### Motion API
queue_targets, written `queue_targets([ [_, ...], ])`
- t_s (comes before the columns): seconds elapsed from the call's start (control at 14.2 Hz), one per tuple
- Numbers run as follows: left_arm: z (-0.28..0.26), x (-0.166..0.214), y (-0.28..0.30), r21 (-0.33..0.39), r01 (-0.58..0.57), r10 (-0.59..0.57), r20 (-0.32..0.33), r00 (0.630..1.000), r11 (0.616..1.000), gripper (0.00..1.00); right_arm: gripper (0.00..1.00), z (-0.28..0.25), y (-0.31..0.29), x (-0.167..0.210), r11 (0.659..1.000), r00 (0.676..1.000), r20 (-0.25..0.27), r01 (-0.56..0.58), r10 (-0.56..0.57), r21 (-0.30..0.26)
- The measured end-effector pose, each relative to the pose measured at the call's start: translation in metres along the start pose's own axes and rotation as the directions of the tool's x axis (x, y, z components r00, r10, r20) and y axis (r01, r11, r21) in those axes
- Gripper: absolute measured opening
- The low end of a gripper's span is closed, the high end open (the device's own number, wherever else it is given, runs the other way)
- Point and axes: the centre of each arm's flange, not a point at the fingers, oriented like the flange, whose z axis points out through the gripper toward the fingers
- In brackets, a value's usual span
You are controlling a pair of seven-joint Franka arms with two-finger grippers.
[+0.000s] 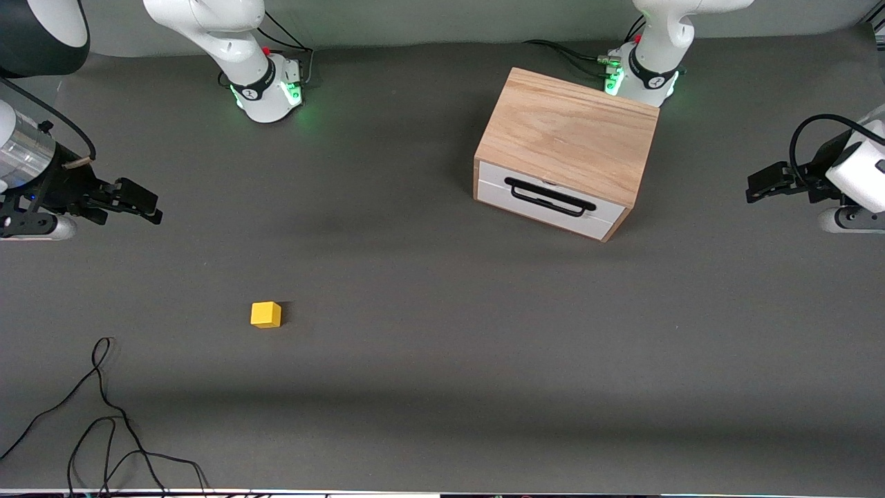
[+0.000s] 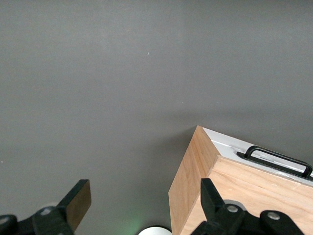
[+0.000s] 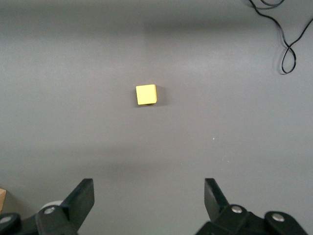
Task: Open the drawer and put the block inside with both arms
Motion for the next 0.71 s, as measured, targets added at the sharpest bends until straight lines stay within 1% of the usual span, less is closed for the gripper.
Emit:
queue_targets([
  [0.57, 0.001, 0.001, 0.002, 0.0, 0.001, -0.001, 0.002, 1.0, 1.0, 1.0, 1.0, 0.0, 0.0, 0.001, 1.0, 1.0, 0.0, 0.0, 0.0, 0.0],
  [0.64, 0.002, 0.001, 0.007, 0.001, 0.015, -0.015, 0.005, 1.0, 1.0, 1.0, 1.0, -0.001, 0.0, 0.001, 1.0, 1.0, -0.002, 0.0, 0.0, 0.001],
  [0.71, 0.004, 0.002, 0.017, 0.003, 0.064, -0.064, 0.008, 0.998, 0.998, 1.0, 1.0, -0.002, 0.0, 0.001, 1.0, 1.0, -0.005, 0.001, -0.001, 0.001],
])
